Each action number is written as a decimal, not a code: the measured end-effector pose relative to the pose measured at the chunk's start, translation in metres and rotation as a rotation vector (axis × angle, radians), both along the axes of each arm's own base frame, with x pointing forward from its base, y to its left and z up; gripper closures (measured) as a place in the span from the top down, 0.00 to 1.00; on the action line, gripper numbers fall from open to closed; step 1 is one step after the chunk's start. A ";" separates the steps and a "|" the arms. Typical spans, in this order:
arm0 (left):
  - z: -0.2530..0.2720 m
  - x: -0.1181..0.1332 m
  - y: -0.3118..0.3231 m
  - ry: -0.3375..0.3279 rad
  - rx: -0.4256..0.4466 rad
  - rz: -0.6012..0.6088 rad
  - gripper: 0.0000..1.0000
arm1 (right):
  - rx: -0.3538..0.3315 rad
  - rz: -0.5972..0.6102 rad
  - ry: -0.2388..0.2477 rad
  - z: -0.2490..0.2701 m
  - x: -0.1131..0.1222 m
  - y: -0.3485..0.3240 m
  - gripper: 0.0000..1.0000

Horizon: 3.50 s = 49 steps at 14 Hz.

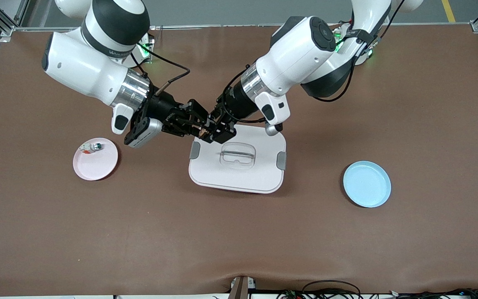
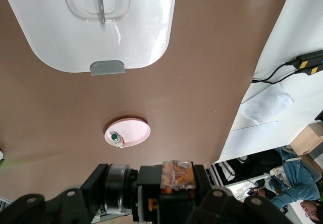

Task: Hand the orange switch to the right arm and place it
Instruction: 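Close the right gripper on the switch beside the left gripper, then open the left gripper and withdraw it while the right gripper carries the switch, then lower the switch onto the white plate with the right gripper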

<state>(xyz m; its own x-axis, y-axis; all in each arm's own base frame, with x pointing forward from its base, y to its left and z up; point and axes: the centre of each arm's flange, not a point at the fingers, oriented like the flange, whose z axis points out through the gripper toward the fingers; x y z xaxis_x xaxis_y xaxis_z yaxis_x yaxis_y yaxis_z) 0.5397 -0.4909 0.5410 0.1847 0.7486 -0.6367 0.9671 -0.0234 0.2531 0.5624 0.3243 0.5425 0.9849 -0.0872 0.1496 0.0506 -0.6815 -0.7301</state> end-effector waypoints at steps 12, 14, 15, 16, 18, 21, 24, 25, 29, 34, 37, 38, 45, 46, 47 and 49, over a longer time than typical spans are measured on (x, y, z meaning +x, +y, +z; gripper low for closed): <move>0.002 0.000 0.000 -0.035 0.028 -0.011 0.99 | -0.010 0.024 -0.023 -0.004 0.000 0.001 0.42; 0.003 0.001 0.001 -0.038 0.029 -0.009 1.00 | -0.012 0.028 -0.026 -0.004 0.000 0.001 0.42; 0.003 0.003 0.002 -0.043 0.032 -0.007 1.00 | -0.015 0.040 -0.039 -0.004 0.000 0.001 0.42; 0.003 0.004 0.004 -0.055 0.043 -0.008 1.00 | -0.022 0.060 -0.067 -0.004 0.001 0.000 0.42; 0.004 0.008 0.009 -0.099 0.084 -0.013 1.00 | -0.051 0.133 -0.143 -0.007 0.004 -0.007 0.42; -0.008 0.026 0.031 -0.125 0.149 0.006 1.00 | -0.173 0.292 -0.226 -0.018 0.012 -0.033 0.42; -0.034 0.033 0.046 -0.138 0.238 0.000 1.00 | -0.324 0.465 -0.254 -0.031 0.019 -0.071 0.42; -0.044 0.035 0.051 -0.131 0.260 0.000 1.00 | -0.367 0.534 -0.272 -0.036 0.021 -0.082 0.42; -0.081 0.038 0.089 -0.149 0.364 -0.090 1.00 | -0.524 0.755 -0.323 -0.048 0.027 -0.125 0.42; -0.096 0.028 0.157 -0.299 0.524 -0.399 1.00 | -0.665 1.005 -0.315 -0.086 0.026 -0.177 0.42; -0.092 0.023 0.197 -0.365 0.621 -0.718 1.00 | -0.688 1.124 -0.310 -0.112 0.025 -0.224 0.42; -0.092 0.024 0.214 -0.376 0.641 -0.836 1.00 | -0.708 1.152 -0.302 -0.116 0.025 -0.235 0.42; -0.082 0.064 0.360 -0.467 0.708 -1.132 1.00 | -0.806 1.268 -0.375 -0.151 0.019 -0.253 0.42; -0.075 0.065 0.373 -0.455 0.734 -1.134 1.00 | -0.815 1.276 -0.398 -0.163 0.017 -0.263 0.42; -0.066 0.067 0.385 -0.449 0.773 -1.136 1.00 | -0.826 1.282 -0.421 -0.175 0.014 -0.276 0.42; -0.049 0.068 0.411 -0.442 0.826 -1.126 1.00 | -0.851 1.288 -0.461 -0.197 0.008 -0.302 0.42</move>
<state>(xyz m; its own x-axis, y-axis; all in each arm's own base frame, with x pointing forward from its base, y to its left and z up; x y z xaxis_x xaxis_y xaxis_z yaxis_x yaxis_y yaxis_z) 0.6074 -0.0801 0.4921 0.9683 0.1955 0.1552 0.1886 -0.9803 0.0582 0.5702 0.0219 0.3450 0.1935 0.9811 0.0095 0.9793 -0.1937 0.0579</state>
